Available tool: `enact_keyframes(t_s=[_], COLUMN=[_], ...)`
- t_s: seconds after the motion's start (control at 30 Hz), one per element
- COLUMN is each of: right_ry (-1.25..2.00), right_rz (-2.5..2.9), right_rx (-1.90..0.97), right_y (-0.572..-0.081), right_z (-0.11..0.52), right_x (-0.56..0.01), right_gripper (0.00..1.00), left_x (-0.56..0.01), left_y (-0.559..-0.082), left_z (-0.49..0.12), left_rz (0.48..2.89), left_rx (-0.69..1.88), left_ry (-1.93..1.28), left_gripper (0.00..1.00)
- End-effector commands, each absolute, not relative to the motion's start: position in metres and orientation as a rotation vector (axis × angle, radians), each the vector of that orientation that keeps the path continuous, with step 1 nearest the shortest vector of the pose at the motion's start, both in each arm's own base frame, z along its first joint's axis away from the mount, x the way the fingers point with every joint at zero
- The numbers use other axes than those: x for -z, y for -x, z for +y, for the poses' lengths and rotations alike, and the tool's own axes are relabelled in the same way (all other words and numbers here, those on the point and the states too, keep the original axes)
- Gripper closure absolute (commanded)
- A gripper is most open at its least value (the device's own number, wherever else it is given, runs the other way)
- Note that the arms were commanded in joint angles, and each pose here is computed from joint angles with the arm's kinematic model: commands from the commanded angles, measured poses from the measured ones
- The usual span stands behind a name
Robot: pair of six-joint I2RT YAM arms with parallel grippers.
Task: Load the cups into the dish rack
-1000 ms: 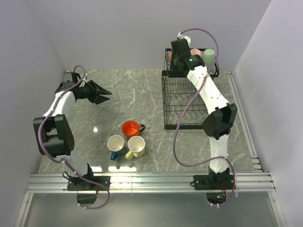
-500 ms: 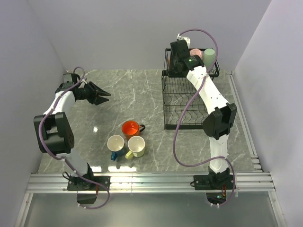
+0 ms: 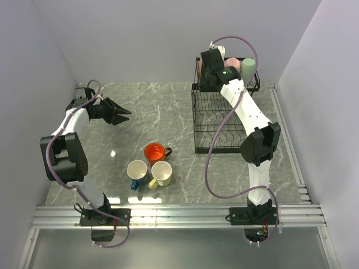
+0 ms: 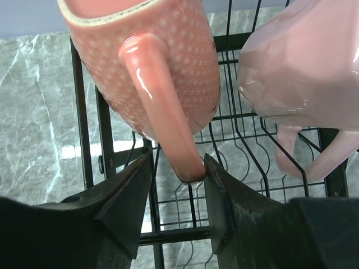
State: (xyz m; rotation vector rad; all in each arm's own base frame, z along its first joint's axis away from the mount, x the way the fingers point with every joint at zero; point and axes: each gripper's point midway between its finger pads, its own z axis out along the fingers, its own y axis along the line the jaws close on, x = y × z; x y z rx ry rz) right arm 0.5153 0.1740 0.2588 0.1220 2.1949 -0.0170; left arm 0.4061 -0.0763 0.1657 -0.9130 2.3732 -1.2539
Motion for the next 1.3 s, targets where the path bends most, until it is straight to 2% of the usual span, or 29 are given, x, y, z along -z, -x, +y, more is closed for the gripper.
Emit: enact_keyframes(t_s=[0.0,0.67,0.93,1.13,1.27], right_ry=[-0.102,-0.067,-0.094,-0.096,-0.122], right_rz=[2.233,2.195,2.118,2.144,2.204], right_rx=[0.059,-0.072,-0.126,-0.140,-0.146], right_y=[-0.498,-0.418,-0.380,-0.353,-0.330], right_z=[0.172,0.204,0.188,0.173,0.164], right_x=[-0.255,-0.302,-0.344,-0.332,-0.299], right_gripper=[0.49,0.44,0.44,0.44,0.44], left_x=[-0.171,-0.167,-0.150,-0.139,-0.130], left_y=[-0.405,-0.398,-0.387,-0.380,-0.369], left_z=[-0.074,-0.070,-0.060,-0.100,-0.124], left_rz=[2.360,2.379,2.472,2.616,2.700], left_rx=[1.244,1.172,0.971,0.831,0.759], left_ry=[0.865,0.878,0.863,0.634,0.520], left_gripper=[0.59,0.59,0.59,0.59,0.59])
